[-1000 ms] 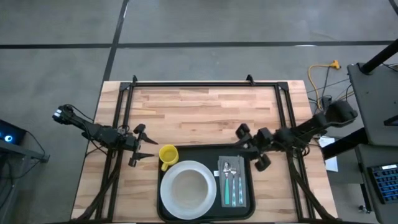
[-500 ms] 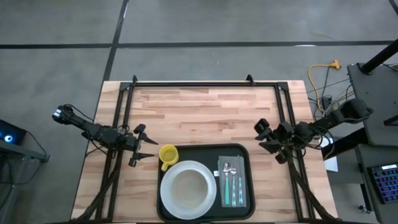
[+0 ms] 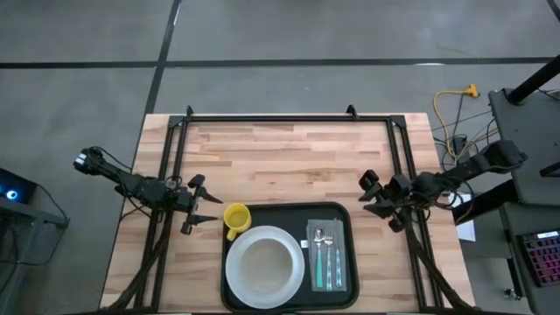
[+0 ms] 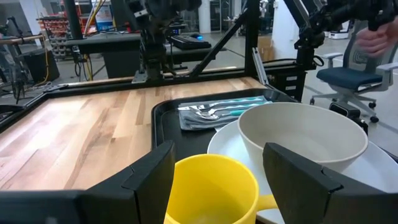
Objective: Set up tray
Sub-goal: Return to Home Position
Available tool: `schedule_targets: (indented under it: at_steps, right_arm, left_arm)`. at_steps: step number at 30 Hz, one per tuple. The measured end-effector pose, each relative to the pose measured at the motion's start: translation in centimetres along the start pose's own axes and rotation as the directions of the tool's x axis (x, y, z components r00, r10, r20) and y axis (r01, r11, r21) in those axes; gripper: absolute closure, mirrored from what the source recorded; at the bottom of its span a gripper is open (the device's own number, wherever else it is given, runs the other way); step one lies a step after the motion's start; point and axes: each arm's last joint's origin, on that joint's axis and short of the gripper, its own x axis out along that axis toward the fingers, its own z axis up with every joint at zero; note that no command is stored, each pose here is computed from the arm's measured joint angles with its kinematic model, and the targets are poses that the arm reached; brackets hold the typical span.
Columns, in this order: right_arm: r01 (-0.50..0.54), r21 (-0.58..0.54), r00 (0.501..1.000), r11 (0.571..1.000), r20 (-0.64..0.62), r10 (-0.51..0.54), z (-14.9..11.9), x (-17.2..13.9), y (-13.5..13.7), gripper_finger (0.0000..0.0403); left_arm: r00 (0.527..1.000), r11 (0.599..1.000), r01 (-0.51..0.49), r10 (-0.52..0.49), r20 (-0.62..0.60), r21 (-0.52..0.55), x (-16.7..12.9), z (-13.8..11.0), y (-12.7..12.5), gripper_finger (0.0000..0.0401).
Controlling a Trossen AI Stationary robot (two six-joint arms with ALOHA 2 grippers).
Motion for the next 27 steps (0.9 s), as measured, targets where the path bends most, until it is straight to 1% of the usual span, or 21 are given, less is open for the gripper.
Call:
schedule_targets:
  at_steps: [6,10,15,19,24,27]
  right_arm:
    - [0.043,-0.008,0.991,0.999,-0.126,-0.044,-1.0,-0.2,-0.3,0.0291]
    - [0.064,-0.046,0.975,0.997,-0.212,-0.072,-1.6,-0.6,-0.5,0.0291]
    - [0.09,-0.101,0.936,0.991,-0.332,-0.119,-2.5,-1.2,-0.8,0.0291]
    - [0.11,-0.115,0.892,0.987,-0.427,-0.149,-3.1,-1.9,-1.1,0.0291]
    - [0.13,-0.13,0.836,0.983,-0.519,-0.179,-3.8,-2.7,-1.3,0.0291]
    - [0.137,-0.135,0.813,0.981,-0.551,-0.19,-3.9,-3.1,-1.3,0.0291]
  left_arm:
    - [1.0,1.0,0.0,0.0,0.0,0.0,0.0,0.0,0.0,0.0177]
    - [1.0,1.0,0.0,0.0,0.0,0.0,0.0,0.0,0.0,0.0177]
    - [1.0,1.0,0.0,0.0,0.0,0.0,0.0,0.0,0.0,0.0177]
    - [1.0,1.0,-0.001,0.001,0.0,0.0,0.0,0.0,0.0,0.0177]
    - [1.0,1.0,0.0,0.0,0.0,0.0,0.0,0.0,0.0,0.0177]
    - [1.0,1.0,0.0,0.0,0.0,0.0,0.0,0.0,0.0,0.0177]
